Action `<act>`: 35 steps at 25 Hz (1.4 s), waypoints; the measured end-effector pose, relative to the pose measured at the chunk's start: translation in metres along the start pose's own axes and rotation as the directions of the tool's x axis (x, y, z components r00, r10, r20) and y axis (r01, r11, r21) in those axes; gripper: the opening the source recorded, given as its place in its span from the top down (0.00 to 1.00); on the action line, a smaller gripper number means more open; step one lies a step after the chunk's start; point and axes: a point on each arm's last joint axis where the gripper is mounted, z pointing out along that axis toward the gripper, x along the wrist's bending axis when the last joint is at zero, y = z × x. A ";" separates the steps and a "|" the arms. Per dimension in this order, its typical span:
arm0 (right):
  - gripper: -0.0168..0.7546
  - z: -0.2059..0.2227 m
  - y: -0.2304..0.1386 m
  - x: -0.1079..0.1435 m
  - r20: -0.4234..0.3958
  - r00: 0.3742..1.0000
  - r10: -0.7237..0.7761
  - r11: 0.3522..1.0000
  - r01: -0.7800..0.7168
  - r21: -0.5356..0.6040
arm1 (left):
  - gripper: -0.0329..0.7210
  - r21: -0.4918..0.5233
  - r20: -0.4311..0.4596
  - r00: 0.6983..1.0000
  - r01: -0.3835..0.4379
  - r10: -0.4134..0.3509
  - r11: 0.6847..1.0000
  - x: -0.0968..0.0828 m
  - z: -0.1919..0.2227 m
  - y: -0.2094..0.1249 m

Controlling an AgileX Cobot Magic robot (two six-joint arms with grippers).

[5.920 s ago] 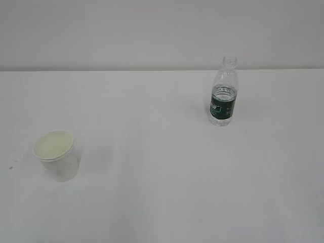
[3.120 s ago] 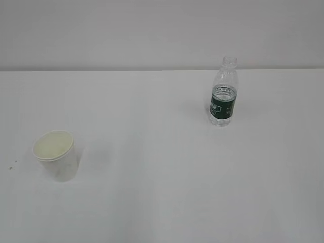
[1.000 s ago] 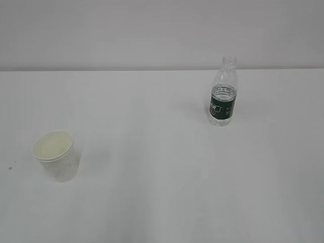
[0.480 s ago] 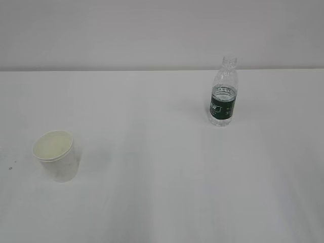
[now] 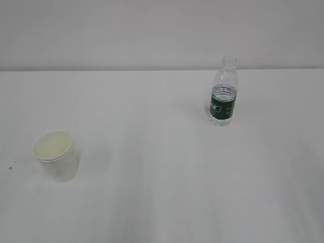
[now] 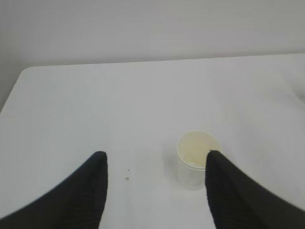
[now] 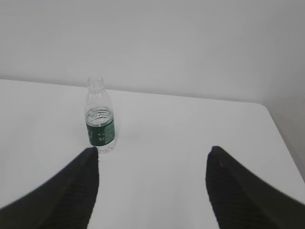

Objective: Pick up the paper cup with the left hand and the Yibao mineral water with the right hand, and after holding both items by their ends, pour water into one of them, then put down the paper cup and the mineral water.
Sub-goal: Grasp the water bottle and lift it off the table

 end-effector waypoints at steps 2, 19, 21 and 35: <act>0.29 0.003 0.002 0.000 0.001 1.000 0.002 1.000 -0.002 -0.017 | 0.34 -0.002 0.001 1.000 0.001 -0.001 1.000 0.000 0.000 0.000; 0.29 0.058 0.013 0.001 -0.031 1.000 -0.003 1.000 0.003 -0.001 | 0.34 -0.018 0.005 1.000 -0.016 0.016 1.000 0.000 0.000 0.002; 0.29 0.064 0.014 0.000 -0.028 1.000 -0.004 1.000 0.004 -0.005 | 0.34 -0.018 0.008 1.000 -0.013 0.013 1.000 -0.001 0.000 0.002; 0.29 0.087 0.013 0.000 -0.023 1.000 -0.003 1.000 0.003 0.009 | 0.34 -0.011 0.052 0.999 -0.014 0.014 1.000 -0.004 0.009 0.005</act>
